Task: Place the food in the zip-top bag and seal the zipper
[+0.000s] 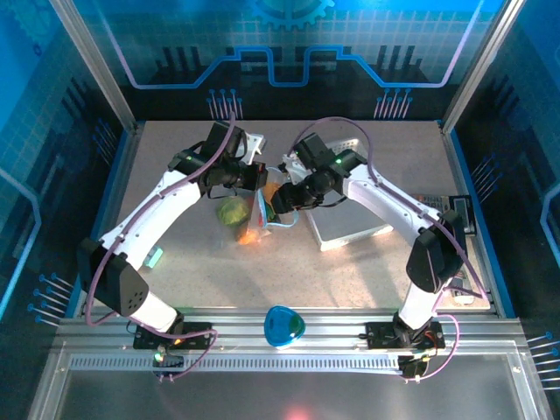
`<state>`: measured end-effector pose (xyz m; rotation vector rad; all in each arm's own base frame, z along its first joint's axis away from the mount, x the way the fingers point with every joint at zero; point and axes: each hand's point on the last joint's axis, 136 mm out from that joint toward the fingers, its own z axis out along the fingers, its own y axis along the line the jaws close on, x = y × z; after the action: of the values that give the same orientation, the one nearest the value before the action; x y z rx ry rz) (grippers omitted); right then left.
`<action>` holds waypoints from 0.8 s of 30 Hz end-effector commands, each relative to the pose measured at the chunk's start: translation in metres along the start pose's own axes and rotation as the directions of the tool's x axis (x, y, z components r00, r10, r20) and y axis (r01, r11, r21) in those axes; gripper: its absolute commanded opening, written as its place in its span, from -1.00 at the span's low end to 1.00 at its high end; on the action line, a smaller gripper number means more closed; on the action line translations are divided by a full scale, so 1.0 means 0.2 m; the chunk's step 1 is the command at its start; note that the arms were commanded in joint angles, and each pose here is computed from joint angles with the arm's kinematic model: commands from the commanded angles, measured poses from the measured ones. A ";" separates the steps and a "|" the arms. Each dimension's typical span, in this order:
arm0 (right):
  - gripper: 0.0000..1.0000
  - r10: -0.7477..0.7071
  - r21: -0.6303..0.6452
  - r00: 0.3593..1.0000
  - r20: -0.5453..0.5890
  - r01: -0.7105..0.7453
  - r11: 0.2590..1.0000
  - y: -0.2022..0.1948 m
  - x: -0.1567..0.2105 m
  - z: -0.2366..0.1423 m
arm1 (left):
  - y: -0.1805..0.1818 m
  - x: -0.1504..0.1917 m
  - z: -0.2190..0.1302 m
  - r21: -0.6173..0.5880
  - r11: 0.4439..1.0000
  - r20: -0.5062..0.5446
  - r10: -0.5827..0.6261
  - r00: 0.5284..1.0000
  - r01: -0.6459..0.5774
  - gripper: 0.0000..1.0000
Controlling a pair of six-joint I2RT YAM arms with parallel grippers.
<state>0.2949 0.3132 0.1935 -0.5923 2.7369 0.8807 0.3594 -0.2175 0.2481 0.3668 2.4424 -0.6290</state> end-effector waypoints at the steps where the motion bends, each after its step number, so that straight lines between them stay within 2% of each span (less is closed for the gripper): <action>1: 0.10 -0.016 0.005 1.000 0.008 0.016 1.000 0.04 -0.03 0.00 | -0.01 -0.03 -0.07 0.006 1.000 0.040 0.026 0.999 -0.026 -0.99; 12: 0.21 -0.047 0.001 0.997 0.065 0.047 0.999 0.06 -0.06 -0.10 | -0.01 -0.02 -0.07 0.005 0.999 0.034 0.032 0.999 -0.032 -0.99; 18: 0.23 -0.047 0.023 0.976 0.215 0.043 0.999 -0.04 -0.12 -0.31 | -0.02 -0.02 -0.08 0.009 0.997 0.029 0.070 0.997 -0.070 -0.95; 24: 0.08 -0.026 0.022 0.923 0.383 0.019 1.000 -0.20 -0.16 -0.52 | -0.05 -0.05 -0.10 0.035 0.989 0.035 0.139 0.990 -0.140 -0.94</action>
<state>0.3252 0.2417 0.2552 -0.3999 2.4705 0.8498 0.3570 -0.2172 0.2495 0.4594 2.4176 -0.6016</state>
